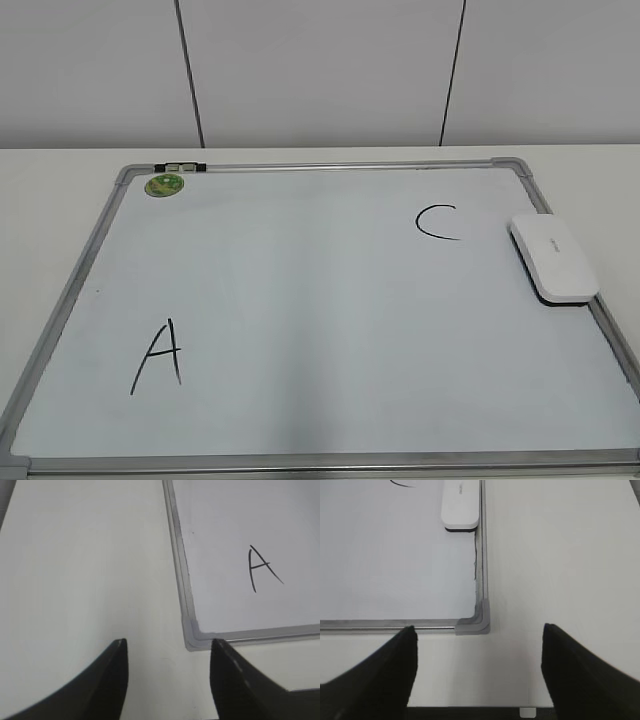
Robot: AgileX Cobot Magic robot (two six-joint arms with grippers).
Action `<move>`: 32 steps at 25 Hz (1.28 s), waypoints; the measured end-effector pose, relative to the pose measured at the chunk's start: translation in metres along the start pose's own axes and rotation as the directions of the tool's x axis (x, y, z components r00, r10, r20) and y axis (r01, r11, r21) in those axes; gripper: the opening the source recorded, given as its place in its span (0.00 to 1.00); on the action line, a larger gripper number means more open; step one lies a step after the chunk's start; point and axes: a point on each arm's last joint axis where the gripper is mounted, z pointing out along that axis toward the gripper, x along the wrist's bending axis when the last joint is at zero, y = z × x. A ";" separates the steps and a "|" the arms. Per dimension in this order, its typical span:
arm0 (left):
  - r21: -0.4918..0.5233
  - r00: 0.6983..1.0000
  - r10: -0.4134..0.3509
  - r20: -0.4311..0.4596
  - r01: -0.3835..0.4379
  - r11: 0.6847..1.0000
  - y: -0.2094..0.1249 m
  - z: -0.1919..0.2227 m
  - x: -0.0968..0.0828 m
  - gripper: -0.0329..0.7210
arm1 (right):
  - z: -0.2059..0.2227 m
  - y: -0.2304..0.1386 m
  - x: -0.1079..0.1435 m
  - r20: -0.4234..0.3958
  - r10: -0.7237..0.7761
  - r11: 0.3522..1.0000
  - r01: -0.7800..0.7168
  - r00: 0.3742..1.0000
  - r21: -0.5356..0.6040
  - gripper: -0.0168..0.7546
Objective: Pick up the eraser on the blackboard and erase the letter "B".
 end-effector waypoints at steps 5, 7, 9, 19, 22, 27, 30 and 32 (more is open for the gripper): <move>-0.075 1.000 -0.003 -0.007 0.003 0.997 -0.007 -0.010 0.000 0.54 | -0.008 -0.006 0.001 0.007 0.000 0.998 0.001 1.000 -0.069 0.79; -0.099 1.000 -0.003 -0.008 0.002 0.995 -0.009 -0.013 0.000 0.54 | -0.013 -0.010 0.001 0.010 -0.001 0.994 0.002 1.000 -0.106 0.79; -0.124 1.000 -0.002 -0.008 0.001 0.992 -0.012 -0.016 -0.001 0.54 | -0.016 -0.013 0.001 0.013 -0.001 0.991 0.003 1.000 -0.137 0.79; -0.142 1.000 -0.003 -0.007 0.002 0.990 -0.014 -0.019 -0.001 0.54 | -0.017 -0.014 0.002 0.014 -0.001 0.989 0.003 1.000 -0.147 0.79; -0.142 1.000 -0.003 -0.007 0.002 0.990 -0.014 -0.019 -0.001 0.54 | -0.017 -0.014 0.002 0.014 -0.001 0.989 0.003 1.000 -0.147 0.79; -0.142 1.000 -0.003 -0.007 0.002 0.990 -0.014 -0.019 -0.001 0.54 | -0.017 -0.014 0.002 0.014 -0.001 0.989 0.003 1.000 -0.147 0.79; -0.142 1.000 -0.003 -0.007 0.002 0.990 -0.014 -0.019 -0.001 0.54 | -0.017 -0.014 0.002 0.015 -0.002 0.989 0.004 1.000 -0.147 0.79; -0.142 1.000 -0.003 -0.007 0.002 0.990 -0.014 -0.019 -0.001 0.54 | -0.017 -0.014 0.002 0.015 -0.002 0.989 0.004 1.000 -0.147 0.79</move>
